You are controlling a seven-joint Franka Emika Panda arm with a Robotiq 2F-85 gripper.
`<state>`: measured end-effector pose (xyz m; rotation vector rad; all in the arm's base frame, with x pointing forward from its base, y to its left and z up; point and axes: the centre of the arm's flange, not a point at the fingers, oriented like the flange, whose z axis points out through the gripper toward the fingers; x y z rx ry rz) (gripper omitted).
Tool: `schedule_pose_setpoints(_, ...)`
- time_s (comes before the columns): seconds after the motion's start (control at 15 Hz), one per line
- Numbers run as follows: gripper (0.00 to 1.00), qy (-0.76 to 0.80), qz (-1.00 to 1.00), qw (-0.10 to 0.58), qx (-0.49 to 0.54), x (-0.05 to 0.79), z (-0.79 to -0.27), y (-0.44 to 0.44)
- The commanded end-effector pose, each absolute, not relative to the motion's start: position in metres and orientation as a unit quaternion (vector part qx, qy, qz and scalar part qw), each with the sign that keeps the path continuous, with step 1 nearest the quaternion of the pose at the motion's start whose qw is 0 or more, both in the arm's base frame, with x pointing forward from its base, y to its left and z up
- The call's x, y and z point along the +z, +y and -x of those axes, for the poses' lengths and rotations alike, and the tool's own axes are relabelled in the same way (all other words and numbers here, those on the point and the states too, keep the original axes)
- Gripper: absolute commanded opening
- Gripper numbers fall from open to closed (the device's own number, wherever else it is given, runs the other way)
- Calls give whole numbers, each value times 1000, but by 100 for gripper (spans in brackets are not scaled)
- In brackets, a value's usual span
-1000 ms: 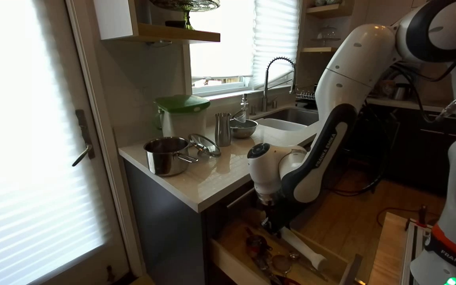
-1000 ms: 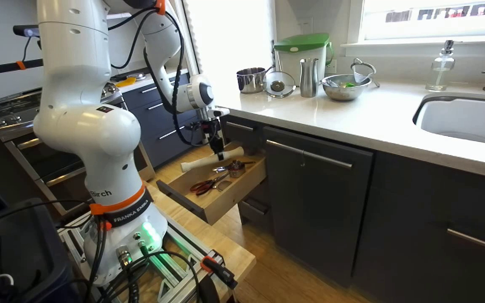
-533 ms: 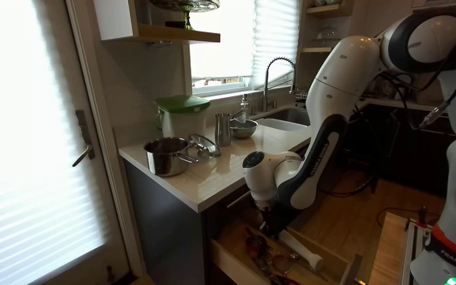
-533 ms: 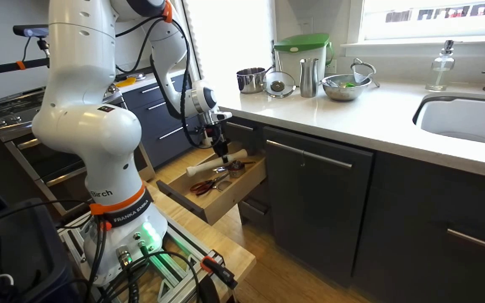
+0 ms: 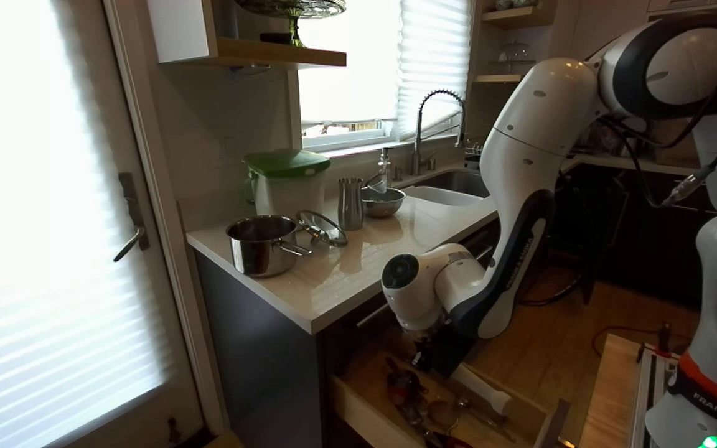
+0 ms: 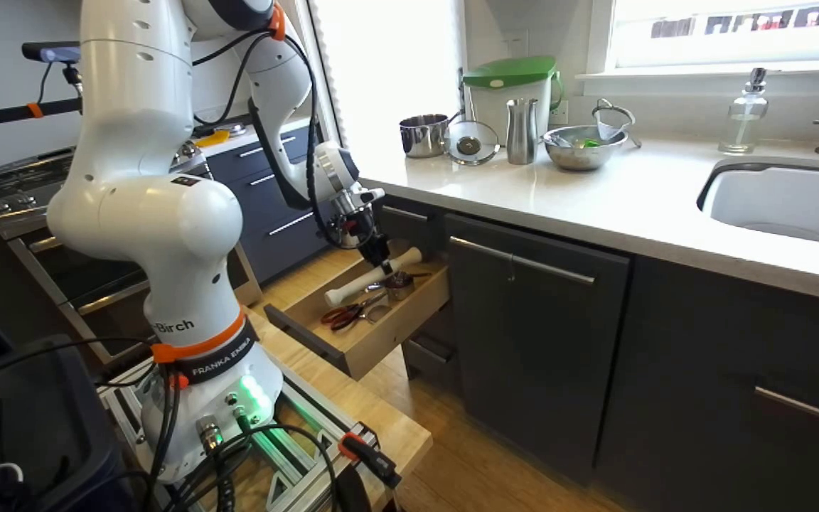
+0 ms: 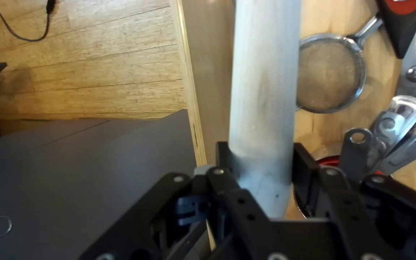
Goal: Put the wooden thing into the drawer
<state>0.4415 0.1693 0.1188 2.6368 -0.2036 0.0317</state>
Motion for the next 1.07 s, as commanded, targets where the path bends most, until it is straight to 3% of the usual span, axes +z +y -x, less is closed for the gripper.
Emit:
schedule_pose_setpoints(0.0,19,-58,-961,269,24,102,-434,173)
schedule_pose_setpoints(1.0,19,-59,-957,282,1,43,-434,176)
